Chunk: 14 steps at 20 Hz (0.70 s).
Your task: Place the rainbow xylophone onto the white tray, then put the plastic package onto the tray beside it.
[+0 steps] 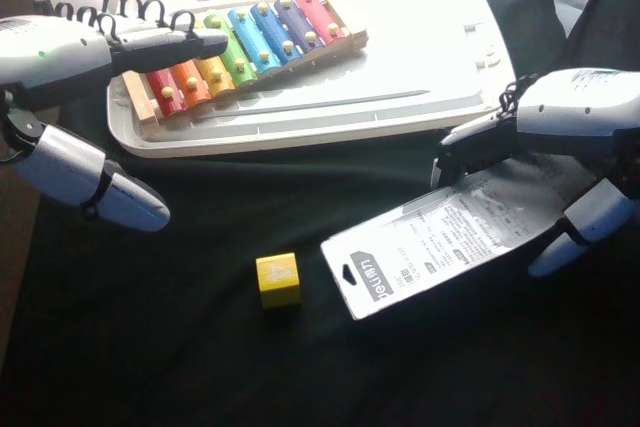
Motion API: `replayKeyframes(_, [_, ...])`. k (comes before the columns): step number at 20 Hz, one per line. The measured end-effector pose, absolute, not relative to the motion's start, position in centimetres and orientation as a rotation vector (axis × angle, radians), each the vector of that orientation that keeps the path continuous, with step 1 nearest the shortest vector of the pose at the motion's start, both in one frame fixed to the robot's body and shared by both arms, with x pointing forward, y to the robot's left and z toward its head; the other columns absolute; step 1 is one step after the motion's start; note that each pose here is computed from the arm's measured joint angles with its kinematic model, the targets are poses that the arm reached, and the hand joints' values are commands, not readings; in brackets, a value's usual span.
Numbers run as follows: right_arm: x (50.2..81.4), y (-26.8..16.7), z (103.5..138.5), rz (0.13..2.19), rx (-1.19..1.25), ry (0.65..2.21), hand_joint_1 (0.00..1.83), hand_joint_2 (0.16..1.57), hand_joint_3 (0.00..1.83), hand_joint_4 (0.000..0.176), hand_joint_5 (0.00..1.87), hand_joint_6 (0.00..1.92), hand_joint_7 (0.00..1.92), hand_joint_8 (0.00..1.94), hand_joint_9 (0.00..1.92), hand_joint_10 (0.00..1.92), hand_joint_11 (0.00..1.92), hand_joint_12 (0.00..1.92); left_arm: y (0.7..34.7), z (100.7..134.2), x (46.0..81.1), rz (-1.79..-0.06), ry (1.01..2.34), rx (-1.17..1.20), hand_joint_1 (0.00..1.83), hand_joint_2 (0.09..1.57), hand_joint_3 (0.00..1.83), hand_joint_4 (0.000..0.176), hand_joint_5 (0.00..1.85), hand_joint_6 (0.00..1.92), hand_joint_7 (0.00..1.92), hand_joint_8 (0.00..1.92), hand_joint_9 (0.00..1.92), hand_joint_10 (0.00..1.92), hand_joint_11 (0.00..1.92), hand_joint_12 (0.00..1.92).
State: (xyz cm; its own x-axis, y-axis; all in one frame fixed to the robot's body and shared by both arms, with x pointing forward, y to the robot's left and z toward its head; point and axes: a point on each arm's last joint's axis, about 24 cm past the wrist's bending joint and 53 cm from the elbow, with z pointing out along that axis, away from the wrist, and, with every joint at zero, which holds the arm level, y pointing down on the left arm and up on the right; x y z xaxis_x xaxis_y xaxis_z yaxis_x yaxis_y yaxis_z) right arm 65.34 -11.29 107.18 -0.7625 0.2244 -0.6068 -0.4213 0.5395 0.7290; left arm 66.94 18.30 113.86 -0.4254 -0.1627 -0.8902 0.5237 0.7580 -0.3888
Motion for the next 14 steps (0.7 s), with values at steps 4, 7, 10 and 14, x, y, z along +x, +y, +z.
replayKeyframes(4, [65.6, -11.0, 107.9, 1.256, -0.153, 2.087, 1.53, 1.05, 0.00, 0.000, 0.66, 1.92, 1.14, 1.94, 1.36, 1.92, 1.45, 1.92, 18.4, 113.7, 66.9, -0.785, 1.866, 0.275, 0.66, 0.73, 0.00, 0.176, 0.00, 0.00, 0.00, 0.00, 0.00, 0.00, 0.00, 0.00])
replayKeyframes(7, [66.0, -10.4, 109.4, 1.267, -0.178, 2.048, 1.56, 1.03, 0.00, 0.000, 0.65, 1.92, 1.14, 1.94, 1.39, 1.92, 1.48, 1.92, 18.4, 113.6, 66.9, -0.783, 1.869, 0.271, 0.64, 0.72, 0.00, 0.157, 0.00, 0.00, 0.00, 0.00, 0.00, 0.00, 0.00, 0.00])
replayKeyframes(10, [66.7, -9.6, 111.7, 1.297, -0.188, 1.986, 1.60, 1.01, 0.00, 0.000, 0.62, 1.92, 1.12, 1.94, 1.40, 1.92, 1.49, 1.92, 18.4, 113.6, 66.9, -0.782, 1.872, 0.272, 0.69, 0.74, 0.00, 0.151, 0.00, 0.00, 0.00, 0.00, 0.00, 0.00, 0.00, 0.00])
replayKeyframes(14, [67.2, -9.3, 113.6, 1.296, -0.222, 1.935, 1.52, 1.01, 0.00, 0.000, 0.64, 1.92, 1.06, 1.94, 1.32, 1.92, 1.42, 1.92, 18.4, 113.5, 66.9, -0.782, 1.873, 0.271, 0.60, 0.75, 0.01, 0.176, 0.00, 0.00, 0.00, 0.00, 0.00, 0.00, 0.00, 0.00])
